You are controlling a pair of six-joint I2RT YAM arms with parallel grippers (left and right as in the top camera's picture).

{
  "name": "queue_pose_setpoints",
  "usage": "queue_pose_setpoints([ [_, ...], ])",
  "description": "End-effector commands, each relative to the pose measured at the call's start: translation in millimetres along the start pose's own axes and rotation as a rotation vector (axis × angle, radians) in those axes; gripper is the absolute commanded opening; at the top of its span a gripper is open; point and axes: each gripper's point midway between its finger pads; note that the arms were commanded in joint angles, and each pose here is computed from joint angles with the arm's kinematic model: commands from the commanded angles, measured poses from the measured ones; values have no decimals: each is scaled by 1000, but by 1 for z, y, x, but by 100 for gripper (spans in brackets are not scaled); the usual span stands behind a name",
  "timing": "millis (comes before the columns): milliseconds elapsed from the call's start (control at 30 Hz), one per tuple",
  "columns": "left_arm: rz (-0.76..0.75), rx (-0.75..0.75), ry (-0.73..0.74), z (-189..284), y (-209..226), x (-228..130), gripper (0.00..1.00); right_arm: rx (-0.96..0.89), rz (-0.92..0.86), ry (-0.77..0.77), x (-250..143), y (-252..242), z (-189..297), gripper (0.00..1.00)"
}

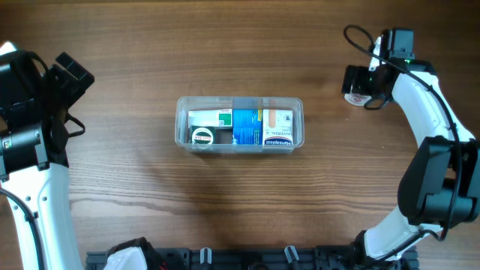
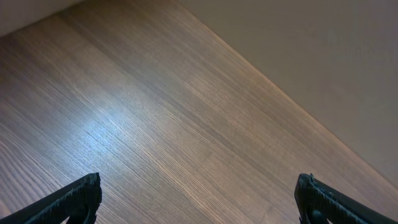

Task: Pack container
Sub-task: 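Grasp the small white bottle with the right gripper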

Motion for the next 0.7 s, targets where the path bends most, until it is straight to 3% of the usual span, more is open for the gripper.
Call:
queue_pose_setpoints([
  [0,13,1,1,-1,1,1,100,48,-53,-12,4,9,-8,95],
  [67,13,1,1,-1,1,1,100,47,-52,-22,7,9,-8,85],
  [167,13,2,1,-1,2,1,100,50,-41,-51,14,10,-7,85],
  [233,13,1,1,-1,1,1,100,50,-42,-59,16,10,-7,78],
  [267,13,1,1,-1,1,1,100,50,-42,-61,16,10,-7,73],
  [333,13,1,1,-1,1,1,100,49,-5,-70,18,10,-7,47],
  [433,13,1,1,-1,1,1,100,40,20,-71,18,8,-7,38],
  [567,13,1,1,-1,1,1,100,37,36,-75,19,8,-7,35],
  [667,13,1,1,-1,1,1,100,37,36,-95,24,8,-7,16],
])
Point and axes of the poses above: each gripper's point midway between its finger pads, its own z axis back along the fingers, its own y axis along the line the jaws close on, x = y × z, and after that the axes turned 2 degrees about z, right-handed
